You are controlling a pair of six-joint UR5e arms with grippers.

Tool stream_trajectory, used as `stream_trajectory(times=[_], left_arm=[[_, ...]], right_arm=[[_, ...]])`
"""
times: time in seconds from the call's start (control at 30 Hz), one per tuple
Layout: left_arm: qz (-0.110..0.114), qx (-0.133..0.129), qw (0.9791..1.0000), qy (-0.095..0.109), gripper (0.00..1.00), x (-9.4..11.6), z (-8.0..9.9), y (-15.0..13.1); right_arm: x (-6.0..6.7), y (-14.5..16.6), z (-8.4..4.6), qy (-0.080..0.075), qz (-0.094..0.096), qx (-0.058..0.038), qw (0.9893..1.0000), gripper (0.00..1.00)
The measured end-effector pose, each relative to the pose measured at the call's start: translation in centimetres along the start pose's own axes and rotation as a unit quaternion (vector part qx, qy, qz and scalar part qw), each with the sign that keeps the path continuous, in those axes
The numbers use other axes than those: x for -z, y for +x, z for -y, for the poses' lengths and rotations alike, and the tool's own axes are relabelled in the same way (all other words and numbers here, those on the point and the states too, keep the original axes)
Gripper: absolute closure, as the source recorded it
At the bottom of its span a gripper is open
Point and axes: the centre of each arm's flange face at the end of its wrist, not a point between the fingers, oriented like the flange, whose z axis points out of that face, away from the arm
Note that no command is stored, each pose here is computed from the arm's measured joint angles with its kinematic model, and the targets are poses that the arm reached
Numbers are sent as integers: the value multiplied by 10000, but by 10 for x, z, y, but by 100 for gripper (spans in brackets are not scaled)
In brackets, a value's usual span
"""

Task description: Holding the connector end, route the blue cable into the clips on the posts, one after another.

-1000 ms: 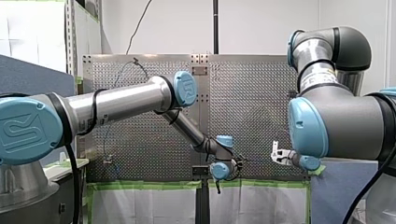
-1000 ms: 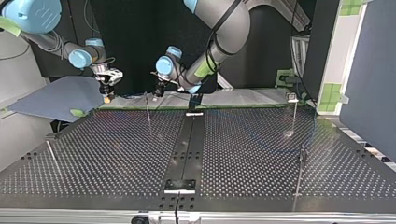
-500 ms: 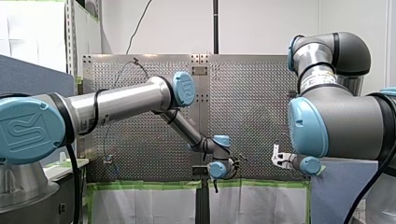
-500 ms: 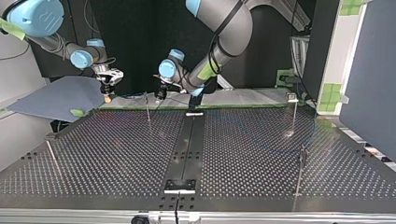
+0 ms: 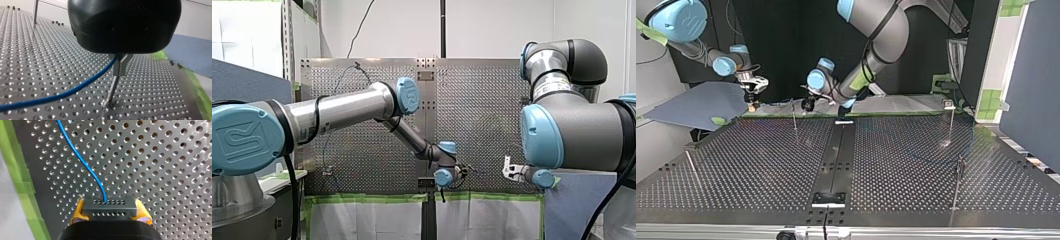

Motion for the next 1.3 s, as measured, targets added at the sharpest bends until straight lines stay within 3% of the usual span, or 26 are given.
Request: stream_trajectory(times=[0.47, 0.87, 1.3], left_arm=[[-36, 60, 9999, -100, 100, -8, -24, -11], [-118, 56, 9998, -133, 100, -10, -34, -14], [114, 90, 9994, -309, 100, -23, -49, -35]], right_arm=[[-20, -3, -8, 9, -101, 8, 9999, 100], [-36, 7, -11, 46, -236, 70, 9997, 100], [-49, 21, -14, 66, -328, 97, 9994, 100]])
